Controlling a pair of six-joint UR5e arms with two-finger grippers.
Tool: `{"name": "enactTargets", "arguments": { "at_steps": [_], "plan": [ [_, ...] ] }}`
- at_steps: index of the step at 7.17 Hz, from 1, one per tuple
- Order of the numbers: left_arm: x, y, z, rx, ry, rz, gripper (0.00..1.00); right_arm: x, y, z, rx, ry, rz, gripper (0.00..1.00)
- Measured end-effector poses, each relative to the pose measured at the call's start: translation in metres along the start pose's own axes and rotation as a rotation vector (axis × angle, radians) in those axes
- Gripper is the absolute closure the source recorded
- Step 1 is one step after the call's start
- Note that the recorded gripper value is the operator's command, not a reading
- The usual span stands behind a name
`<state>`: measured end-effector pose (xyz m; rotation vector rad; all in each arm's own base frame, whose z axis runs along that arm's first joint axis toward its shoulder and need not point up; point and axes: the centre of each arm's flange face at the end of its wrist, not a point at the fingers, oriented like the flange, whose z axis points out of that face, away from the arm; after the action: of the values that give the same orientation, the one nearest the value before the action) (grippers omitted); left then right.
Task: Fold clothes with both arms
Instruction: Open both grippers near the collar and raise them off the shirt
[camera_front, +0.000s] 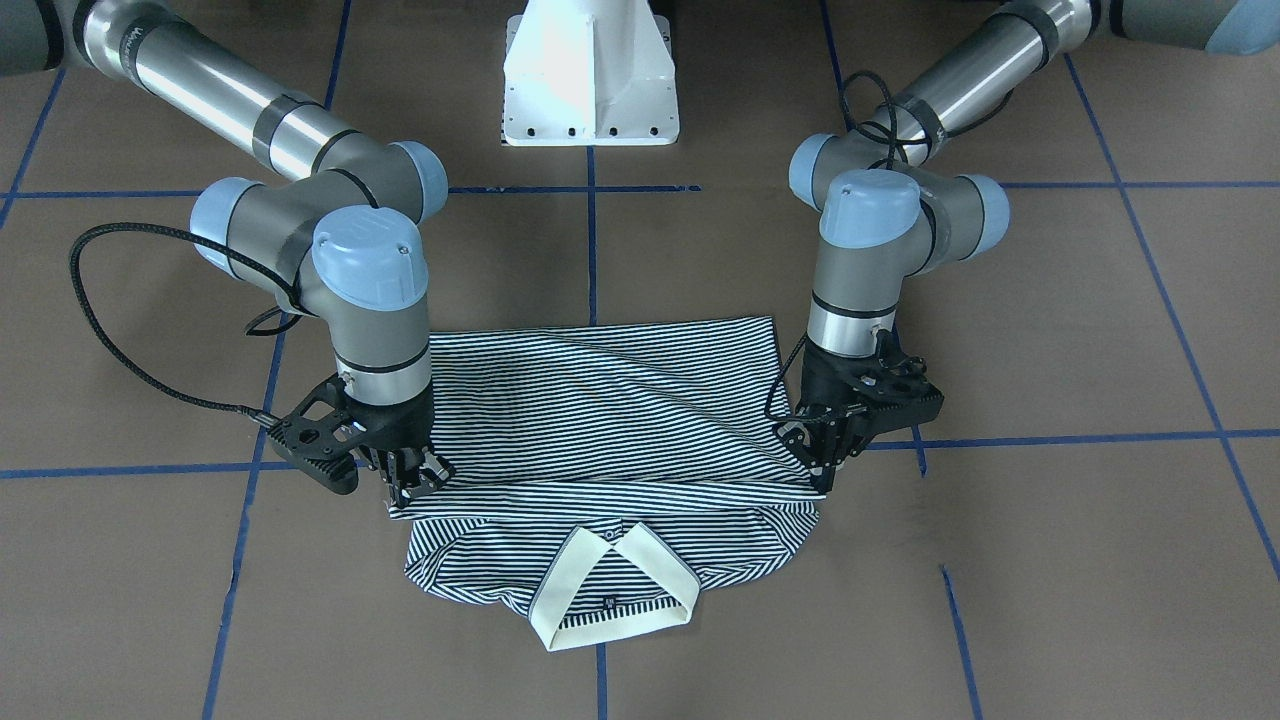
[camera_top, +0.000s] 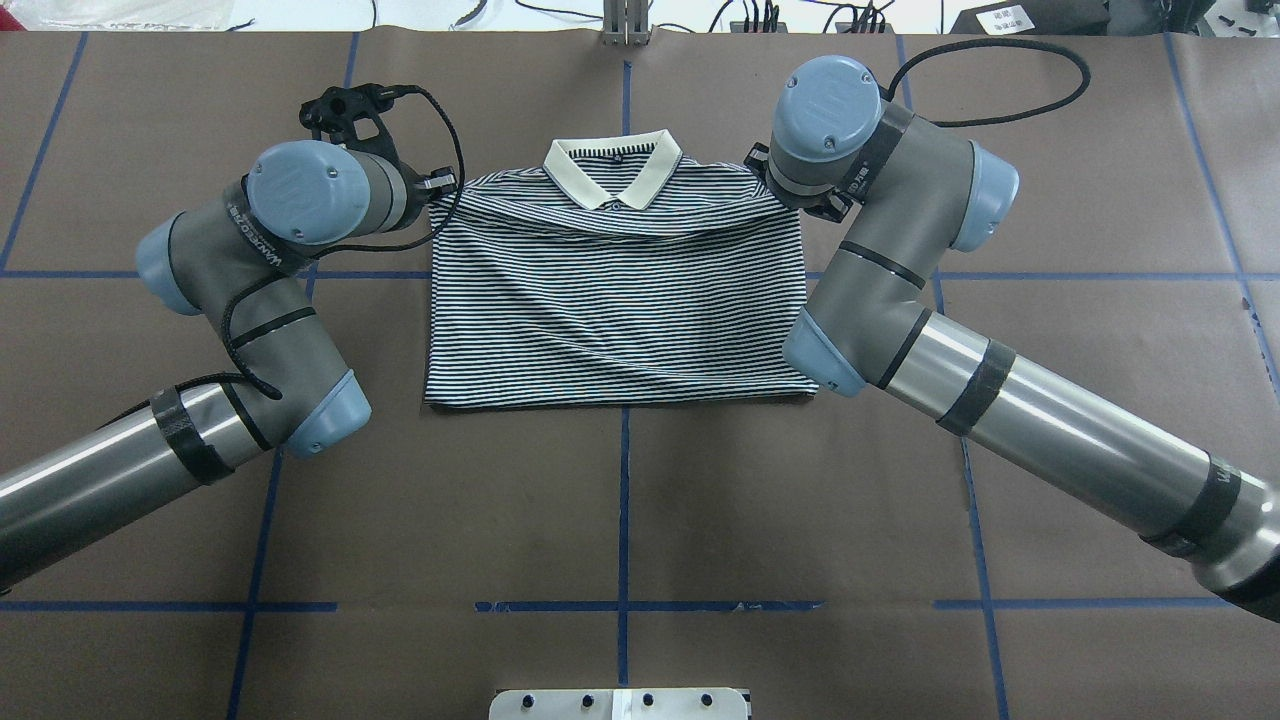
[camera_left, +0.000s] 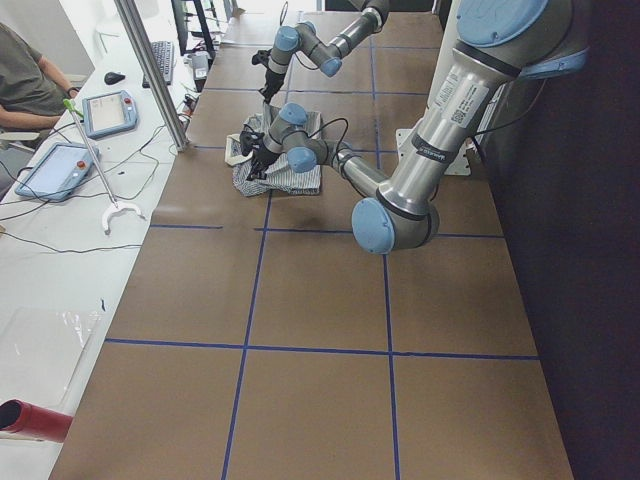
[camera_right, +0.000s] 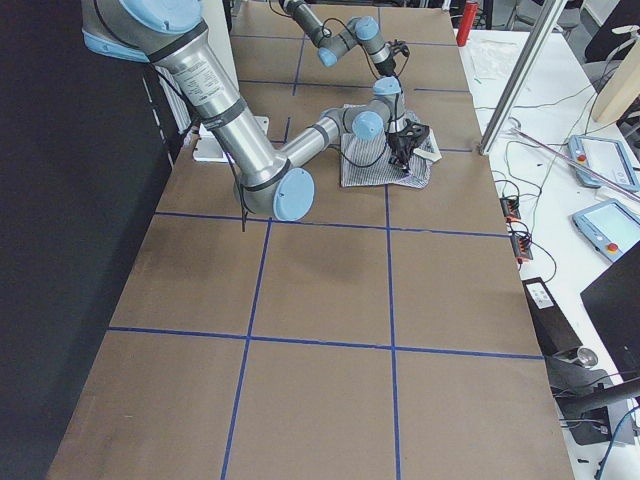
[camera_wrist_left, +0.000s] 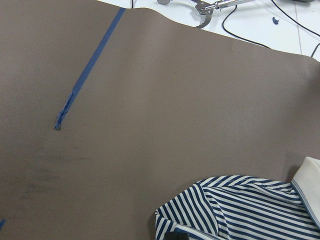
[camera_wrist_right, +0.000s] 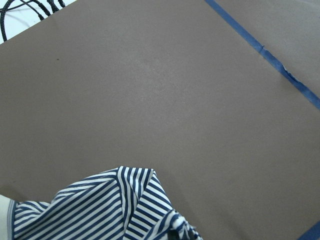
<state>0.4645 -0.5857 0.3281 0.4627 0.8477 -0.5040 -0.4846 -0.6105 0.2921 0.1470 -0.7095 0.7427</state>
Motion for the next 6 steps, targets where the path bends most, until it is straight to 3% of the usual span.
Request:
{"name": "enactTargets", "arguments": {
  "at_steps": [1, 4, 6],
  "plan": [
    [-0.003, 0.000, 0.009, 0.008, 0.000, 0.000, 0.94, -0.001, -0.001, 0.007, 0.001, -0.002, 0.000, 0.69],
    [-0.006, -0.001, 0.015, 0.014, 0.006, -0.004, 0.76, -0.003, -0.003, 0.015, 0.004, -0.011, 0.003, 0.69],
    [-0.011, -0.001, 0.019, 0.022, 0.053, -0.009, 0.75, -0.002, -0.009, 0.019, 0.009, -0.025, 0.009, 0.72]
  ]
}}
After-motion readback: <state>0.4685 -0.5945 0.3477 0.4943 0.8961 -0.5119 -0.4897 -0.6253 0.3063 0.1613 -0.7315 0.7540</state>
